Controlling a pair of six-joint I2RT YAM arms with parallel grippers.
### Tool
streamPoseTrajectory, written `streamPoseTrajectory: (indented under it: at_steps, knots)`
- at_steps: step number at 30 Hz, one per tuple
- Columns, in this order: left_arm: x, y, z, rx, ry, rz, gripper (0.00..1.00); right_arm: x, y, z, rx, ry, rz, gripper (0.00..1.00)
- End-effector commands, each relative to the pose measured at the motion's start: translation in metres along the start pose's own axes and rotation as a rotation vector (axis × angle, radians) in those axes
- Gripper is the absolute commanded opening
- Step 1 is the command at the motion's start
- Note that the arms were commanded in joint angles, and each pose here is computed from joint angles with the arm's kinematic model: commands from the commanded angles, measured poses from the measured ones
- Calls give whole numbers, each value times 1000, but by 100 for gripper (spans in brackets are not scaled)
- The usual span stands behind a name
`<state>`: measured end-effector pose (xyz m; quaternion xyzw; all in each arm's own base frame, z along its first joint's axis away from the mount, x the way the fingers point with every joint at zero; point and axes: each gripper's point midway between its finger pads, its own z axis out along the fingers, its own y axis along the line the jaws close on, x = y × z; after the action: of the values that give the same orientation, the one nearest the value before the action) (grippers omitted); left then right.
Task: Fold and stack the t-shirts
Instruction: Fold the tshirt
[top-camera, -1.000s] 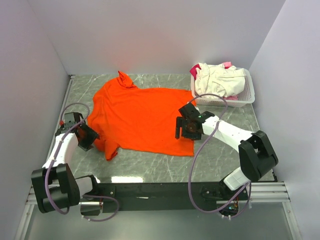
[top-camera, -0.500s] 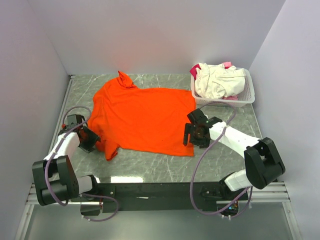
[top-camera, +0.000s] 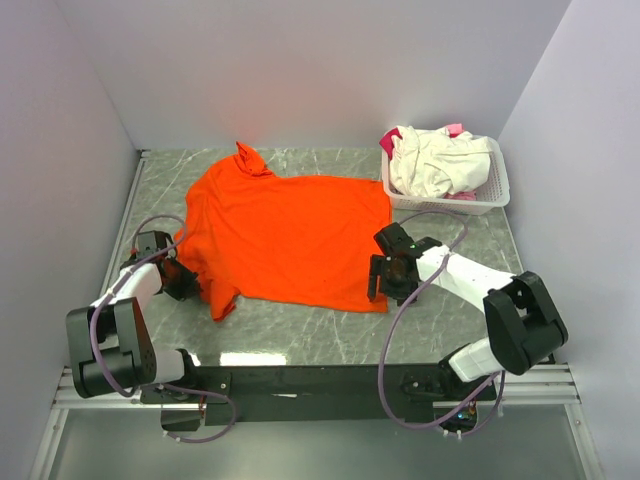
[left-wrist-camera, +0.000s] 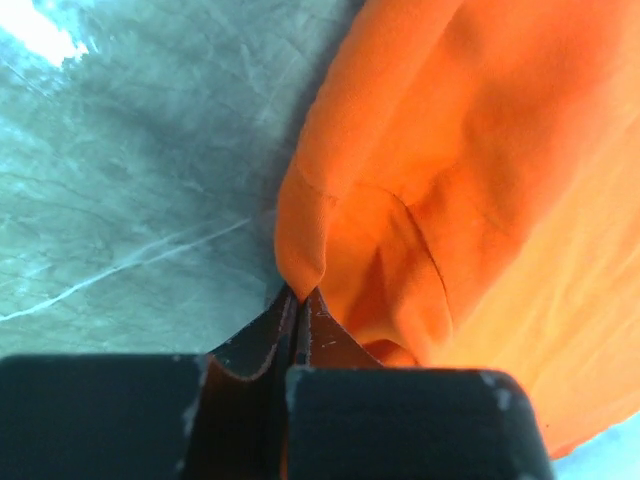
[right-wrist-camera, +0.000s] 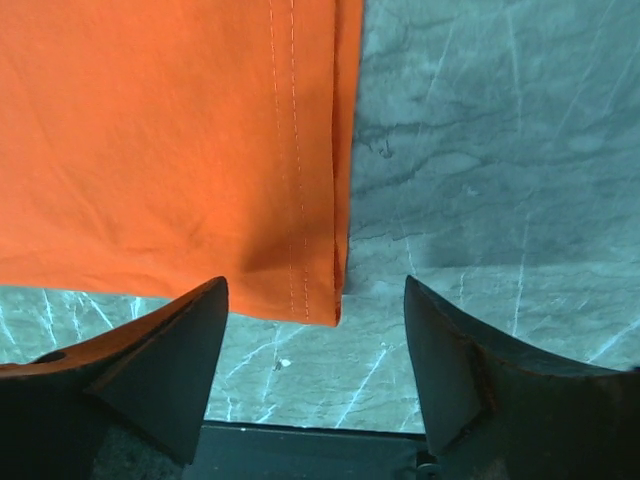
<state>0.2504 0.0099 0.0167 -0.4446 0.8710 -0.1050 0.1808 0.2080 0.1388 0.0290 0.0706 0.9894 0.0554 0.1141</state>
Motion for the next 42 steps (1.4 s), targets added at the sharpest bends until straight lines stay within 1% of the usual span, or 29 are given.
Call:
streamPoseTrajectory:
  at_steps: [1,2,5,7,9,11,14,18,20,21,23,24,25,28,30,35,40,42]
  knots:
    - [-5,-14,-15,54,-6,28,1,10,0,2,-5,44,5,75]
    - [-5,-16,-23,54,0,23,1,12,-1,2,-2,53,6,70]
    - [-10,-24,-48,73,-29,17,1,18,-3,3,-3,73,8,65]
    - [-15,-31,-63,94,-51,18,1,22,-4,5,-1,91,8,64]
    - [-10,-30,-72,88,-32,23,1,25,-5,7,5,104,6,61]
    - [-13,-34,-80,98,-38,28,1,26,-5,8,9,114,2,59]
    - [-7,-32,-92,83,-5,34,1,27,-7,11,24,129,0,58]
    - [-5,-29,-102,64,2,51,1,27,-8,12,34,133,-6,57]
    - [-8,-23,-102,35,-16,64,5,25,-8,11,37,133,-11,57]
    - [-8,-19,-102,15,-21,64,12,25,-8,11,38,134,-13,57]
    - [-15,-12,-102,-21,-51,75,19,23,-7,11,37,131,-17,57]
    - [-19,-12,-103,-29,-68,77,30,24,-8,11,40,132,-19,57]
    - [-24,-8,-104,-54,-89,80,36,23,-7,10,35,128,-20,57]
    - [-35,-11,-104,-47,-125,74,48,23,-6,10,28,128,-23,57]
    - [-34,-17,-98,-22,-108,68,53,24,-6,11,27,136,-27,57]
    - [-46,-33,-91,28,-125,67,51,26,-5,12,22,142,-27,54]
    - [-71,-69,-93,154,-179,93,50,24,-3,14,19,146,-30,54]
    - [-76,-80,-84,191,-177,94,50,23,-3,15,20,145,-31,54]
